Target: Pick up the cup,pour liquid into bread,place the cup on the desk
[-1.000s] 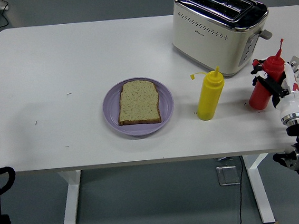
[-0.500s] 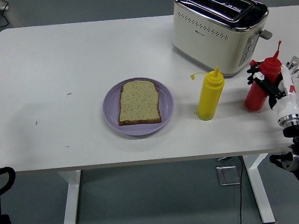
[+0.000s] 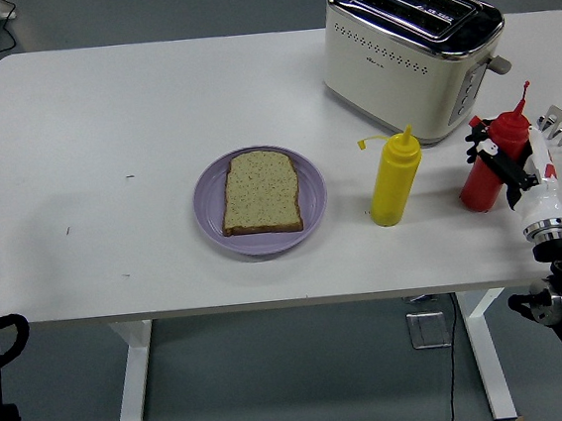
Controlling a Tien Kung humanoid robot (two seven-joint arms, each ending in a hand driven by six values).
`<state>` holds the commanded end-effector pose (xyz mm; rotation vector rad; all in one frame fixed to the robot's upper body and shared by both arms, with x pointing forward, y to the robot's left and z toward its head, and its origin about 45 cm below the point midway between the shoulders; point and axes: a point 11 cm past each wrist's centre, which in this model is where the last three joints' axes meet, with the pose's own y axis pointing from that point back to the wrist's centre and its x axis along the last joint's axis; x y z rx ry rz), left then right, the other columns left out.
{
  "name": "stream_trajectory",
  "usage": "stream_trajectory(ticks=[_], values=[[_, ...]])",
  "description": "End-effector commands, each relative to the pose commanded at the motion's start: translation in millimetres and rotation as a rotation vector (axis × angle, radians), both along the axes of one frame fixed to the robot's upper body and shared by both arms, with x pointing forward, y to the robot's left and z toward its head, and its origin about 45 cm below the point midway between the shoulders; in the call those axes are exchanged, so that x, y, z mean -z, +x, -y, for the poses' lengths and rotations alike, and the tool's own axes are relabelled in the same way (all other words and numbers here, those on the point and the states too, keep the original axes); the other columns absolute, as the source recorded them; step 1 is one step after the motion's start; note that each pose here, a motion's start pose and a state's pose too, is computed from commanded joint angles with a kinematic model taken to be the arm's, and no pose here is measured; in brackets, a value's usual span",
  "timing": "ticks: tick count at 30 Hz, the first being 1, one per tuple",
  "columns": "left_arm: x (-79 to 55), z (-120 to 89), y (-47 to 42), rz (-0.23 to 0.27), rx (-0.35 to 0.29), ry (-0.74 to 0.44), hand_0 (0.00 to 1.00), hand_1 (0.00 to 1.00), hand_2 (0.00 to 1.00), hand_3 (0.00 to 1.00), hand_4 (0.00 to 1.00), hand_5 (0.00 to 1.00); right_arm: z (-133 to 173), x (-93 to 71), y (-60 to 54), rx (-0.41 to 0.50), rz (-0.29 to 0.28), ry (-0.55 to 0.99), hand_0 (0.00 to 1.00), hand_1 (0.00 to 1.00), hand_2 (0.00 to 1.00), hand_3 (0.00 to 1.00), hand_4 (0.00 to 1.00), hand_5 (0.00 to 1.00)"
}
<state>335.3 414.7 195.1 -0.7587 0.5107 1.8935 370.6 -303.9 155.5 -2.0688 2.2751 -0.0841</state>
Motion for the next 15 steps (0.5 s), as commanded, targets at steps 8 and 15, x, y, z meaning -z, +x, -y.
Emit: stream_trajectory(ticks=[8, 15], values=[[0.7, 0.5, -0.2, -0.002, 0.002, 0.0, 0.785, 0.733, 0.729, 0.683, 0.561, 0.998, -0.7, 1.4, -2.6, -0.002, 0.003, -0.004, 0.347, 0.369, 0.426, 0.438, 0.63, 0.302], [0.8, 0.2, -0.5, -0.002, 0.001, 0.001, 0.784, 0.734, 0.729, 0.684, 0.562, 0.998, -0.9, 1.7, -6.9, -0.001, 0.011, -0.017, 0.434, 0.468, 0.493, 0.505, 0.653, 0.282]])
